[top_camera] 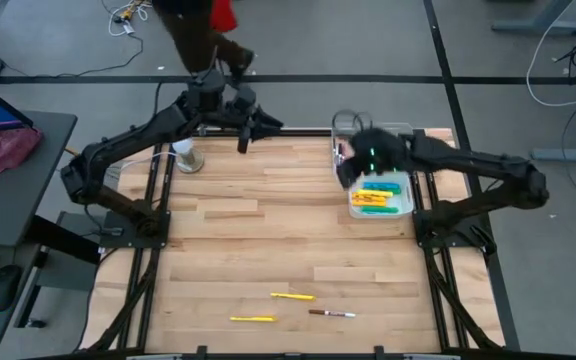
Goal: Pick & Place Markers
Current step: Put the yellow pen into the gray bin
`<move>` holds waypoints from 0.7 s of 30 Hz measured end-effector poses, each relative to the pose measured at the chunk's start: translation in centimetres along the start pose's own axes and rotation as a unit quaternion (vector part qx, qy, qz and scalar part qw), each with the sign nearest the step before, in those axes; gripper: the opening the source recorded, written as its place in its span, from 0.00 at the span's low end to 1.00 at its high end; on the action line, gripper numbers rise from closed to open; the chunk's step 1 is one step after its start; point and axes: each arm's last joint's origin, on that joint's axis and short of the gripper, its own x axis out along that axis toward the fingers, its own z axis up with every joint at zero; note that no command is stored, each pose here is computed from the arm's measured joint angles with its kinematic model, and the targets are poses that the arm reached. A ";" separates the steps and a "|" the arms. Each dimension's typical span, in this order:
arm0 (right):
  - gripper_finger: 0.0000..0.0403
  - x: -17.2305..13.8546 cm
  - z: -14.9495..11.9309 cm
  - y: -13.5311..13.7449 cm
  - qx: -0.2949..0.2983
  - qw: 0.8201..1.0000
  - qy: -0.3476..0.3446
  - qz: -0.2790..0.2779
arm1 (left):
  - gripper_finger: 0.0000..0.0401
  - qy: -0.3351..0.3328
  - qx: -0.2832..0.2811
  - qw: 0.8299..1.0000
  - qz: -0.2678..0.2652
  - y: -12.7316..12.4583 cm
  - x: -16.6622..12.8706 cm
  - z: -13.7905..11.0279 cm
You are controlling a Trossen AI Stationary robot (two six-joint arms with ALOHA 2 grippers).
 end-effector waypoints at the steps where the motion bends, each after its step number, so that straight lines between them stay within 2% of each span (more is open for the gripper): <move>1: 0.43 -0.5 -0.6 1.0 -0.019 1.000 0.000 0.014 | 0.28 -0.003 0.008 1.000 -0.002 -0.8 -0.1 0.2; 5: 0.42 -1.7 -3.1 4.4 -0.077 0.995 0.016 0.066 | 0.24 -0.006 0.055 0.998 0.018 -4.6 -0.4 0.6; 8: 0.42 -2.6 -5.5 6.9 -0.117 0.987 0.039 0.107 | 0.22 0.007 0.059 0.997 0.049 -7.0 -0.4 0.2; 12: 0.42 -3.8 -9.2 9.5 -0.159 0.974 0.057 0.152 | 0.19 0.051 0.011 0.997 0.058 -9.5 -0.3 -0.9; 16: 0.41 -4.1 -14.3 10.7 -0.182 0.963 0.080 0.184 | 0.18 0.121 -0.052 0.989 0.062 -11.8 -0.1 -2.7; 18: 0.41 -4.3 -17.0 11.2 -0.184 0.954 0.091 0.219 | 0.17 0.156 -0.086 0.982 0.067 -13.1 0.2 -3.7; 21: 0.41 -4.5 -20.7 11.6 -0.178 0.932 0.111 0.295 | 0.16 0.193 -0.102 0.973 0.076 -15.3 0.5 -5.1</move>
